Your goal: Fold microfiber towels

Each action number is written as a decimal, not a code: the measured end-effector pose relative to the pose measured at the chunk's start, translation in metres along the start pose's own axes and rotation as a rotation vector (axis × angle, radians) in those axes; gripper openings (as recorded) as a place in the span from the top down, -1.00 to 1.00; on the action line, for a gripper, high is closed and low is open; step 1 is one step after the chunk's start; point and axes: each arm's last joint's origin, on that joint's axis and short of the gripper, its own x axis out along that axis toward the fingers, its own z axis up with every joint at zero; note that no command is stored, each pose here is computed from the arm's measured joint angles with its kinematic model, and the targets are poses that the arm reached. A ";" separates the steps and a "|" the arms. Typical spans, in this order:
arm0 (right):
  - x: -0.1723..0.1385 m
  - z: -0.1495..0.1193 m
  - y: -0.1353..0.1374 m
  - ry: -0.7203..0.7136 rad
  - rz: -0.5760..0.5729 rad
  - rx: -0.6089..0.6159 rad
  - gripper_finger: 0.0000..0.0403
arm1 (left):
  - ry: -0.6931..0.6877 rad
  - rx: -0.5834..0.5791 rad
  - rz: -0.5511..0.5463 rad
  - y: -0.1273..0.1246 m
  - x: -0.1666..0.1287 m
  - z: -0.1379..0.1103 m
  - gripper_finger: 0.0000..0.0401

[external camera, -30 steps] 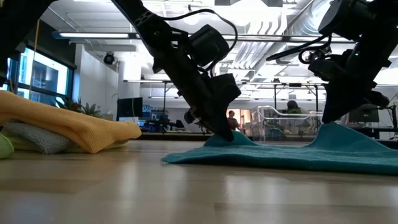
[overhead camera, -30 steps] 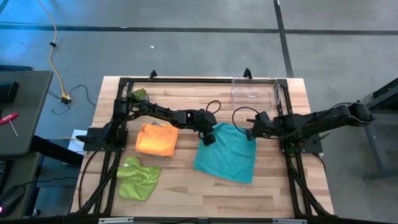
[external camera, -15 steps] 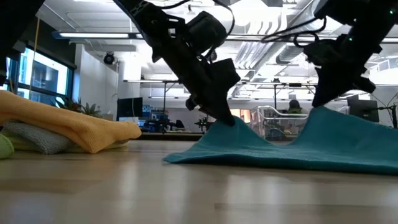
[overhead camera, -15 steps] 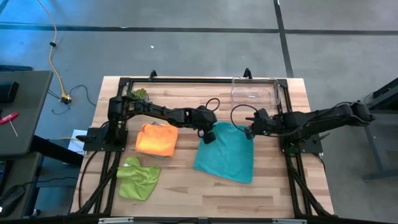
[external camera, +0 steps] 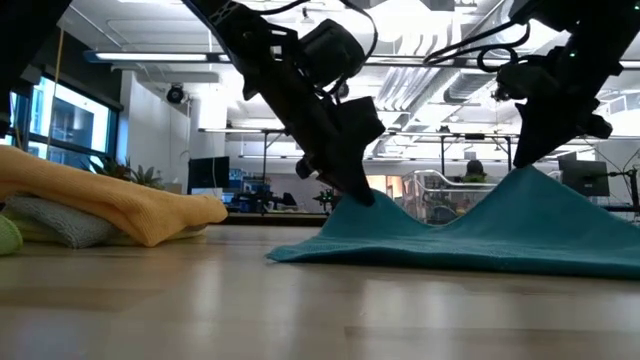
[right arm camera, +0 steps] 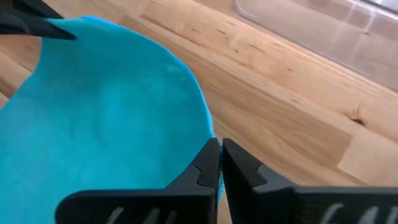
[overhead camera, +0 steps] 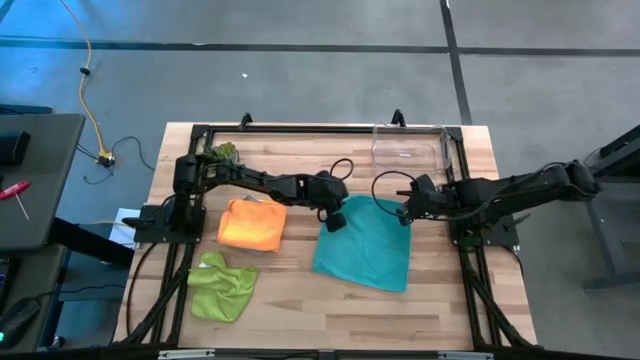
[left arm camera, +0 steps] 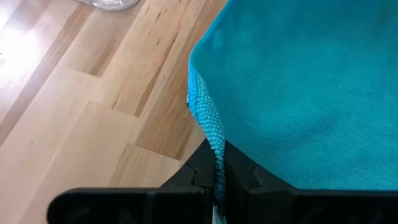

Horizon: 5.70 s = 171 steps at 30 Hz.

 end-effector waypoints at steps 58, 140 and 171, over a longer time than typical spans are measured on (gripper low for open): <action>-0.054 -0.039 0.075 0.109 0.277 -0.501 1.00 | -0.229 0.273 0.040 -0.044 -0.110 -0.018 1.00; -0.060 -0.016 0.048 0.049 -0.011 -0.624 1.00 | -0.276 0.362 0.124 -0.028 -0.097 -0.028 1.00; -0.033 -0.063 0.091 0.190 0.110 -0.714 1.00 | -0.252 0.462 -0.048 -0.062 -0.097 -0.070 1.00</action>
